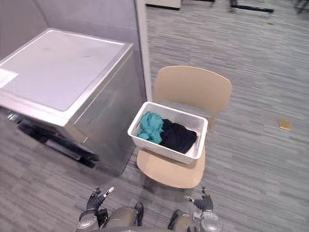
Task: Pick up the laundry basket with both hands and put the clothes into the washing machine.
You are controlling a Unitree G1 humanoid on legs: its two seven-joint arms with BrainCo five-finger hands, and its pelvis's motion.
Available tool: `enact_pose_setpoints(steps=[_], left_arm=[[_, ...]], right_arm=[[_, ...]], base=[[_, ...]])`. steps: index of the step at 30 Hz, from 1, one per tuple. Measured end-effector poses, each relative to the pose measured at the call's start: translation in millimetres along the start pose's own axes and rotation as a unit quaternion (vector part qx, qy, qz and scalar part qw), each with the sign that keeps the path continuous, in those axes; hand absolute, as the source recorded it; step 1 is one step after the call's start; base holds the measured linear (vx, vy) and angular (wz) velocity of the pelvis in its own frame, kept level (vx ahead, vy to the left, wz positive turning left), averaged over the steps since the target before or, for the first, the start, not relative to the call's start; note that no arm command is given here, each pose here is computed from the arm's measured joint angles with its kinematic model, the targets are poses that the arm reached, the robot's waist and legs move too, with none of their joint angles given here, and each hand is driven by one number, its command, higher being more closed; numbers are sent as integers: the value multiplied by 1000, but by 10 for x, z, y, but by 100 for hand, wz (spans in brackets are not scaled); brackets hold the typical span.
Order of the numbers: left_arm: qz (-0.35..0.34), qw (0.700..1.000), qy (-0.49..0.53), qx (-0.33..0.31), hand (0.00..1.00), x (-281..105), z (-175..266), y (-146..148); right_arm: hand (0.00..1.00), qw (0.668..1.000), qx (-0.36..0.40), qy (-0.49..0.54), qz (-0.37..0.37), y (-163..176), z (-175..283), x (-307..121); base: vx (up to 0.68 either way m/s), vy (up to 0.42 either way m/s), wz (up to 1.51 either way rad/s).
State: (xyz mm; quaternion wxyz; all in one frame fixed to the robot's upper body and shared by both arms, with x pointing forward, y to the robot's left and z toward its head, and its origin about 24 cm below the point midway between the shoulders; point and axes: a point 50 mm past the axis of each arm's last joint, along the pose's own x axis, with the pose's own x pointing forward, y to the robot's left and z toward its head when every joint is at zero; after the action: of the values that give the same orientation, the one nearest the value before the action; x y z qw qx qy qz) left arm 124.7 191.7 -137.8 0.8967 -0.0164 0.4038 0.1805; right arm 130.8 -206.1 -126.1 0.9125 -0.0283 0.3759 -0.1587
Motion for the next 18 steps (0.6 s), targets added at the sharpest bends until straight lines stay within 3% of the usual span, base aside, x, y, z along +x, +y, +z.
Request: enact_pose_setpoints(steps=[5,7,11,18], left_arm=[[14,999,14,28,0,23,-54,114],[0,998,24,54,0,14,-105,32],[-10,993,1,117,0,61,2,101],[-20,985,-9,168,0,73,31,144]], right_arm=[[0,999,-30,-2,-14,-84,166,180],[0,999,-40,8,-29,-194,137,193],[0,998,-19,53,-11,-5,-106,102],[0,997,-38,48,43,290,-15,125]], base=[[-4,133,26],[-6,393,24],[87,419,53],[61,289,46]])
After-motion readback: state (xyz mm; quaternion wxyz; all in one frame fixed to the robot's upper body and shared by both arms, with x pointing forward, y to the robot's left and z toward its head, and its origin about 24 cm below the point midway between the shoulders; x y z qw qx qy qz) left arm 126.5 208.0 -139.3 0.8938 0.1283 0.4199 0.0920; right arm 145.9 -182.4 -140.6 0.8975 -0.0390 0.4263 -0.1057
